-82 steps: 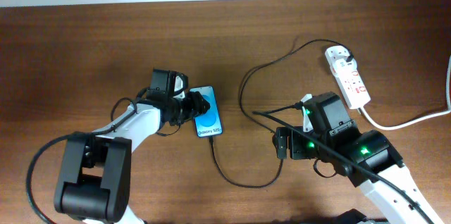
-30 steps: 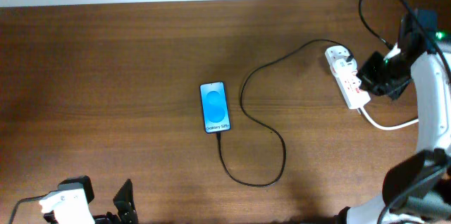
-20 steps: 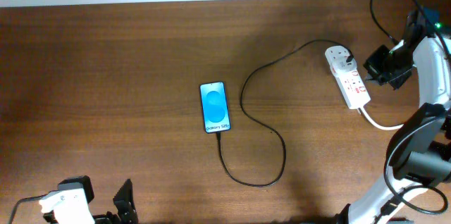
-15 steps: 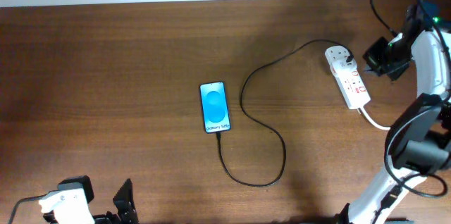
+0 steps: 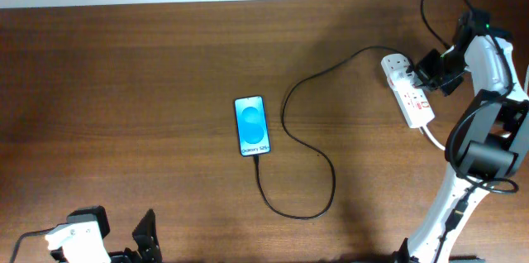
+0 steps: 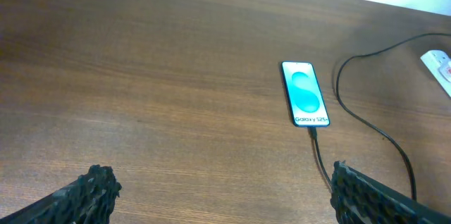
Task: Plug charger to phone and switch on socket
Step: 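Press the red switch on the power strip with the right gripper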
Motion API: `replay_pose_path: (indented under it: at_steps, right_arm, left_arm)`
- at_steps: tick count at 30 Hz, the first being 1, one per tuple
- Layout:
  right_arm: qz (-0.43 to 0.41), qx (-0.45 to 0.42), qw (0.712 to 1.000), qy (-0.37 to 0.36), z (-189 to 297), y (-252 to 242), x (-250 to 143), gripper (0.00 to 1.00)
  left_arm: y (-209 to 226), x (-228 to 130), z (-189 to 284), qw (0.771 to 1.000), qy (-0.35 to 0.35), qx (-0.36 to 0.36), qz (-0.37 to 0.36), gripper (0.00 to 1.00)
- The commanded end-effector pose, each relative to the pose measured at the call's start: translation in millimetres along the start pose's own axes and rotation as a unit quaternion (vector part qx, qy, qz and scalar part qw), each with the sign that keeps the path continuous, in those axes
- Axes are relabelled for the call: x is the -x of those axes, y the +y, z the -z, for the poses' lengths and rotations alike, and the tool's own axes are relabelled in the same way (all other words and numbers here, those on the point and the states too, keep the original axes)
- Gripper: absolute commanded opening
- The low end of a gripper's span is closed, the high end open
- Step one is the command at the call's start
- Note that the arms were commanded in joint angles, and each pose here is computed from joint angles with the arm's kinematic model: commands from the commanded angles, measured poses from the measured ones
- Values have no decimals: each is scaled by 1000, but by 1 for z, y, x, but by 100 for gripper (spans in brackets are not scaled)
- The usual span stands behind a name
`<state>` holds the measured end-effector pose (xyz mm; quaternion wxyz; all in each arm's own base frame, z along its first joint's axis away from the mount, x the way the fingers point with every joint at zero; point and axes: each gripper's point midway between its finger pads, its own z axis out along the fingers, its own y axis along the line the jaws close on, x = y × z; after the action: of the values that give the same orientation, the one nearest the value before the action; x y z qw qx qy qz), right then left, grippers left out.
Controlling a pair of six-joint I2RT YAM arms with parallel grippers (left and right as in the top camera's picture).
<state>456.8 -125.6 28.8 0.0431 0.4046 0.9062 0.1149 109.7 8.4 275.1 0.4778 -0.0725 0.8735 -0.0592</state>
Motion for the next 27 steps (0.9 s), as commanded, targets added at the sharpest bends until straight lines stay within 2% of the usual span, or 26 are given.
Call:
replay_pose_path:
  at_steps: [1, 16, 27]
  right_arm:
    - [6, 1, 1000, 10, -17, 10, -4, 4]
    - [32, -29, 999, 23, -31, 27, -28, 4]
    - [34, -48, 997, 43, -50, 21, -38, 4]
  left_arm:
    - [1, 1, 1, 1000, -4, 1, -2, 100]
    - [1, 1, 1, 1000, -4, 1, -2, 99]
    - [1, 1, 1, 1000, -4, 1, -2, 99]
